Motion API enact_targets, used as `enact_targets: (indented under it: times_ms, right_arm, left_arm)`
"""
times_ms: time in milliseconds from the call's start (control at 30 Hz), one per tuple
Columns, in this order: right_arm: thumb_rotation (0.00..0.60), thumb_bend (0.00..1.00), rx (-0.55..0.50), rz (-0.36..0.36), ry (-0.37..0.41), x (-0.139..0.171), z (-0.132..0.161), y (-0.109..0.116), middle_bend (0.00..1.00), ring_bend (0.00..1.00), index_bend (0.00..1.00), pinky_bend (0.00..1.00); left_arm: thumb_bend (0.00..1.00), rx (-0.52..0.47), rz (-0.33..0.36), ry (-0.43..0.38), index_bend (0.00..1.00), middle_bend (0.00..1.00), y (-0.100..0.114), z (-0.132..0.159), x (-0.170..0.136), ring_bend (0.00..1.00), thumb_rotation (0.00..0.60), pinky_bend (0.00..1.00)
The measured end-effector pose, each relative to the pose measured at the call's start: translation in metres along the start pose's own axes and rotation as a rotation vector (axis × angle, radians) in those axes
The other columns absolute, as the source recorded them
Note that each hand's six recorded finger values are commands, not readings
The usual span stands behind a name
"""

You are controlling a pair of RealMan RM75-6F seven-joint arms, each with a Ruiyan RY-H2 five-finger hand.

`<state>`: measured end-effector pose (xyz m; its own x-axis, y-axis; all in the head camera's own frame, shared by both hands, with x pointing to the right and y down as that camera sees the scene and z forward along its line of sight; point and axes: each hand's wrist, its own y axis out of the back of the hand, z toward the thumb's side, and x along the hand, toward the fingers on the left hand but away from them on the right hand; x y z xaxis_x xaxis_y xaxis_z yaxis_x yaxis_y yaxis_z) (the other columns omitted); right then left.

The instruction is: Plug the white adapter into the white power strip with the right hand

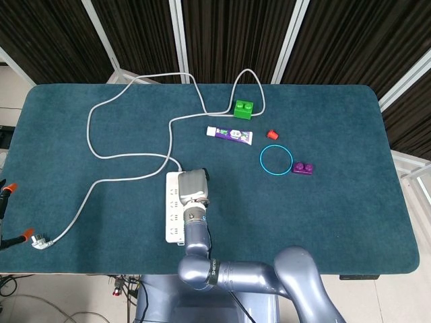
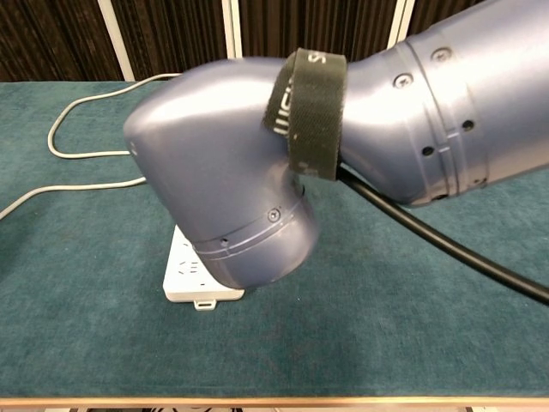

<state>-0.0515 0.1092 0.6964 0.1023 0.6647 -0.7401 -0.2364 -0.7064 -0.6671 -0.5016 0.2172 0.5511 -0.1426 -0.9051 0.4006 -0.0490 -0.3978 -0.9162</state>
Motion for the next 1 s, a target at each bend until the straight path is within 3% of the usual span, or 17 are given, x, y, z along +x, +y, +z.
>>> enact_targets:
  times_ms: [100, 267, 533, 667, 1000]
  right_arm:
    - [0.600, 0.63, 0.007, 0.009, 0.004, 0.001, 0.000, -0.001, 0.40, 0.39, 0.50, 0.36]
    - [0.600, 0.42, 0.016, 0.028, 0.011, 0.001, -0.001, -0.001, 0.31, 0.31, 0.33, 0.33]
    - [0.600, 0.24, 0.025, 0.039, 0.018, 0.004, -0.001, 0.004, 0.24, 0.22, 0.19, 0.31]
    - [0.600, 0.22, 0.018, 0.041, 0.023, 0.005, 0.000, 0.006, 0.21, 0.19, 0.12, 0.30]
    - [0.600, 0.22, -0.060, 0.024, 0.035, 0.011, -0.010, 0.023, 0.20, 0.19, 0.11, 0.28]
  left_arm:
    - [0.10, 0.001, 0.000, 0.000, 0.13, 0.00, 0.000, 0.000, 0.000, 0.00, 0.600, 0.00]
    - [0.10, 0.006, -0.005, -0.003, 0.13, 0.00, -0.002, 0.002, 0.000, 0.00, 0.600, 0.00]
    - [0.10, 0.007, -0.006, -0.004, 0.13, 0.00, -0.002, 0.002, 0.000, 0.00, 0.600, 0.00]
    - [0.10, 0.008, -0.007, -0.005, 0.13, 0.00, -0.002, 0.002, 0.000, 0.00, 0.600, 0.00]
    - [0.10, 0.009, -0.007, -0.004, 0.13, 0.00, -0.003, 0.002, 0.000, 0.00, 0.600, 0.00]
